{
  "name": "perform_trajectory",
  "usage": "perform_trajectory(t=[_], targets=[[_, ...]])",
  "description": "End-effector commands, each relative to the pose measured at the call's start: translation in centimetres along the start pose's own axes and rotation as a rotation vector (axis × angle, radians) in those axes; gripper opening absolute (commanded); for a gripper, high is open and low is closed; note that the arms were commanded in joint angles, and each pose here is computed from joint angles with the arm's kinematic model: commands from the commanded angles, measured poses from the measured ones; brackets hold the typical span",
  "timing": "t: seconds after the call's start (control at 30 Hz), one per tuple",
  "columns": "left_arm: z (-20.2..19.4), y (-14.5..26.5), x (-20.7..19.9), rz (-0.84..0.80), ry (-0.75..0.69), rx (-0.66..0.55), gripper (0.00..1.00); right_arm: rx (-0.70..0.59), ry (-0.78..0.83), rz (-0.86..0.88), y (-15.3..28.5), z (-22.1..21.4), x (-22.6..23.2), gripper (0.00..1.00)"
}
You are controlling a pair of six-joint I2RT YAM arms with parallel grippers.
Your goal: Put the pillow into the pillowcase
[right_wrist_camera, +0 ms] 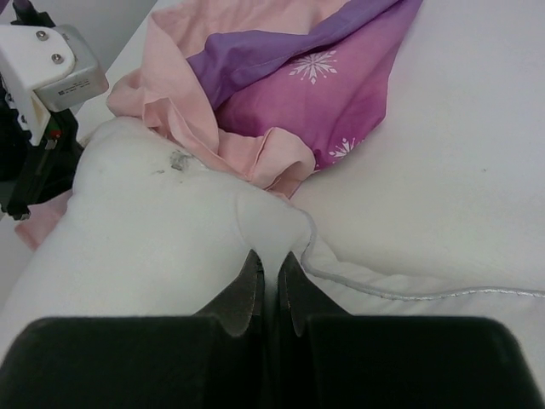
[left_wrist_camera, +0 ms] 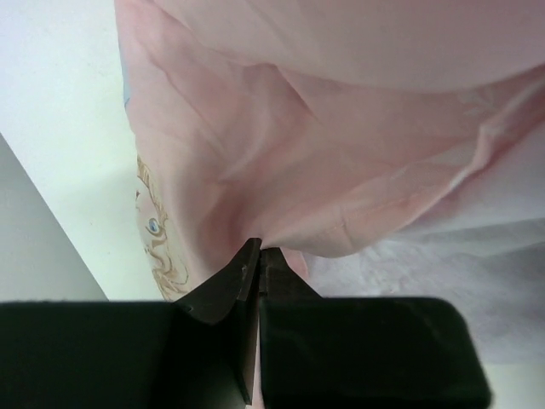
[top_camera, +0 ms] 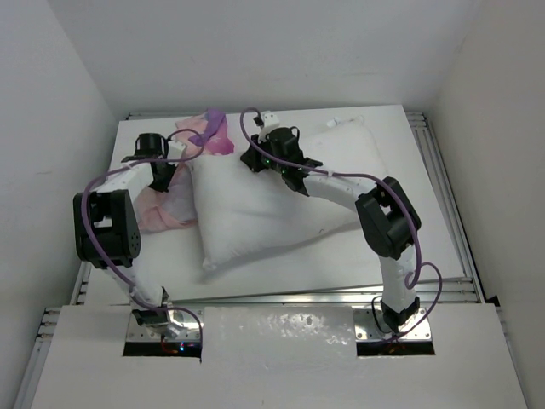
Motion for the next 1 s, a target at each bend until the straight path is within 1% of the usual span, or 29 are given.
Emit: perform_trajectory(t=[0.0, 0.07, 0.17, 0.2, 0.23, 0.27, 0.33, 0.4, 0.47, 0.5, 0.57, 0.6, 0.73, 0.77, 0.87, 0.93, 0.97], targets=[[1.0, 0.8, 0.9, 0.054, 0.018, -0.043, 0.0, -0.035, 0.005, 0.019, 1.1, 1.7, 0.5, 0.0], [1.5, 1.8, 1.1, 0.057, 0.024, -0.067, 0.0, -0.015, 0.033, 0.049, 1.4, 1.6, 1.0, 0.0], [3.1, 5.2, 1.8, 0.07, 0.027, -0.159, 0.0, 0.042, 0.135, 0.086, 2.2, 0.7, 2.1, 0.0], [3.9, 7.3, 2.2, 0.087, 0.027, -0.208, 0.0, 0.05, 0.195, 0.103, 2.7, 0.8, 2.7, 0.0], [4.7, 9.2, 2.5, 0.098, 0.025, -0.264, 0.0, 0.088, 0.223, 0.134, 3.2, -0.2, 3.5, 0.0], [5.0, 10.2, 2.7, 0.108, 0.026, -0.284, 0.0, 0.103, 0.264, 0.159, 3.5, -0.6, 4.1, 0.0], [5.3, 12.0, 3.1, 0.123, 0.028, -0.305, 0.0, 0.132, 0.298, 0.212, 4.4, -1.5, 5.8, 0.0], [5.4, 13.6, 2.6, 0.089, 0.021, -0.322, 0.0, 0.151, 0.318, 0.251, 4.8, -2.2, 7.1, 0.0], [5.2, 14.4, 2.1, 0.058, 0.016, -0.321, 0.0, 0.161, 0.32, 0.285, 5.1, -2.7, 8.5, 0.0], [4.8, 14.7, 1.6, 0.035, 0.017, -0.306, 0.0, 0.156, 0.3, 0.298, 5.2, -2.5, 9.2, 0.0], [4.8, 15.6, 1.3, 0.023, 0.009, -0.318, 0.0, 0.148, 0.272, 0.325, 5.0, -2.3, 10.5, 0.0], [4.6, 16.1, 1.1, 0.014, 0.001, -0.318, 0.0, 0.128, 0.24, 0.349, 5.0, -1.6, 11.9, 0.0], [4.5, 18.2, 0.8, -0.003, -0.013, -0.336, 0.0, 0.08, 0.132, 0.379, 3.4, -0.2, 14.2, 0.0], [4.3, 18.4, 0.5, -0.011, -0.011, -0.333, 0.0, 0.077, 0.128, 0.384, 2.9, -0.1, 14.6, 0.0], [4.6, 19.2, 0.7, -0.001, 0.0, -0.356, 0.0, 0.133, 0.126, 0.382, 2.0, -2.1, 16.3, 0.0], [4.6, 19.6, 0.8, 0.009, 0.004, -0.362, 0.0, 0.14, 0.118, 0.367, 1.7, -3.0, 16.7, 0.0], [4.7, 19.7, 0.8, 0.005, 0.0, -0.361, 0.0, 0.149, 0.078, 0.352, 1.6, -3.8, 16.8, 0.0]])
Point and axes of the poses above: each gripper's point midway between its finger pads, its own y axis back along the fingers, its own x axis along the line the jaws close on, z = x × y, the point moved 1 cm from there along y, back along the fingers, and after that the axes turned 7 degrees about -y, right-handed, at the moved point
